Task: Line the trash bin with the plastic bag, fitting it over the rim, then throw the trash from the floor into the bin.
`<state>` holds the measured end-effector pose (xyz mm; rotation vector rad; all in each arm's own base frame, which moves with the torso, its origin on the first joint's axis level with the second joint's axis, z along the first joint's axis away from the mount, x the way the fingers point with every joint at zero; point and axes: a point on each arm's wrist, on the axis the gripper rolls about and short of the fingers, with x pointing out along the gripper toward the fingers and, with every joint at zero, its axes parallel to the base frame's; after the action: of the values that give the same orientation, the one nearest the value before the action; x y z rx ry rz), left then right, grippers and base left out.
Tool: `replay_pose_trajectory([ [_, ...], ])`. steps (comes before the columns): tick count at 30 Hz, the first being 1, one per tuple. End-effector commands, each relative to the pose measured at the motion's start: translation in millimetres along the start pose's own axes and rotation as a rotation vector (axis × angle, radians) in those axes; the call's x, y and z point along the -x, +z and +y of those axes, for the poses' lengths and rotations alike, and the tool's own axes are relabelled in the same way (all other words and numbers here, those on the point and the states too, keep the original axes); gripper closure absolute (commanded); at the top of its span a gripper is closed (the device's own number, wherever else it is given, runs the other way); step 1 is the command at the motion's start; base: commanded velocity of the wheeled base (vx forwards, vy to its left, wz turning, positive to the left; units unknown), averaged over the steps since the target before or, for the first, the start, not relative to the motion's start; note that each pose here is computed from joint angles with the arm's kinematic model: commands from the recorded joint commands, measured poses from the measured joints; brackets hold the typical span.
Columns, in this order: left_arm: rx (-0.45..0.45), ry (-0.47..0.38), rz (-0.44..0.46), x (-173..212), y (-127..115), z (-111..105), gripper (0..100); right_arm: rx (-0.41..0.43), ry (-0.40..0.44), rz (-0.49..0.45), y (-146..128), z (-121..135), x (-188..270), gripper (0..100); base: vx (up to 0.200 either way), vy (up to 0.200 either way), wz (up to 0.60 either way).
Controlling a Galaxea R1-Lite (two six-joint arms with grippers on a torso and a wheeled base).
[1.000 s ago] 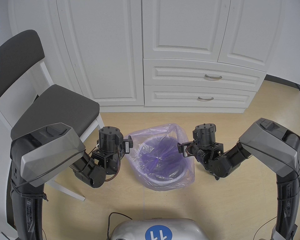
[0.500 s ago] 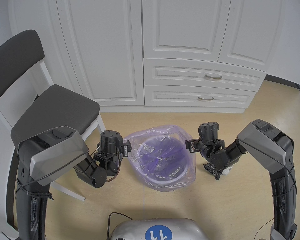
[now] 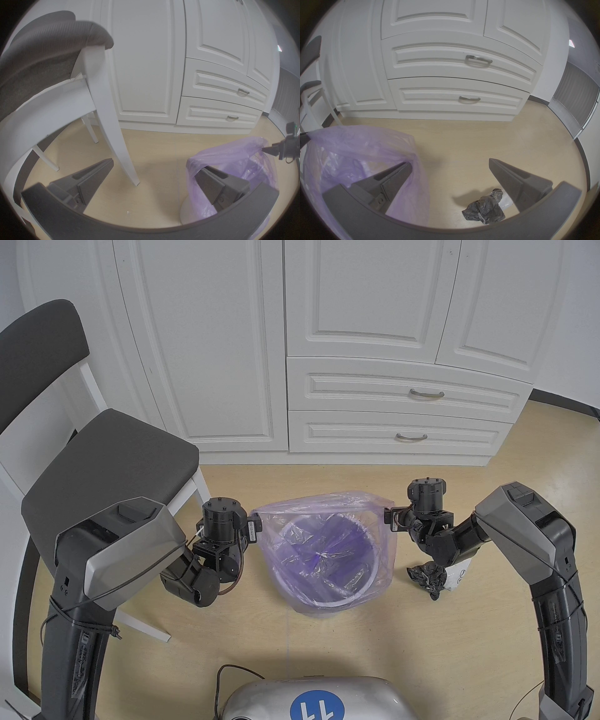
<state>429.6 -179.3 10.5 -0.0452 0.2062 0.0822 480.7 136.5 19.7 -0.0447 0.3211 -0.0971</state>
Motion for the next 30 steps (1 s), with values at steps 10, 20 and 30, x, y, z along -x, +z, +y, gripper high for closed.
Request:
replay_pose_trajectory([
  [10, 0.037, 0.052, -0.01, -33, -23, 10, 0, -0.135, 0.005, -0.028, -24, 11, -35, 0, 0.0, 0.0, 0.0],
  [20, 0.116, 0.084, -0.077, -53, -30, 2, 0, -0.265, 0.079, -0.058, -30, 38, -39, 0, 0.0, 0.0, 0.0],
  [30, 0.121, 0.093, -0.087, -66, -43, -1, 0, -0.27, 0.075, -0.042, -43, 40, -46, 0, 0.0, 0.0, 0.0],
])
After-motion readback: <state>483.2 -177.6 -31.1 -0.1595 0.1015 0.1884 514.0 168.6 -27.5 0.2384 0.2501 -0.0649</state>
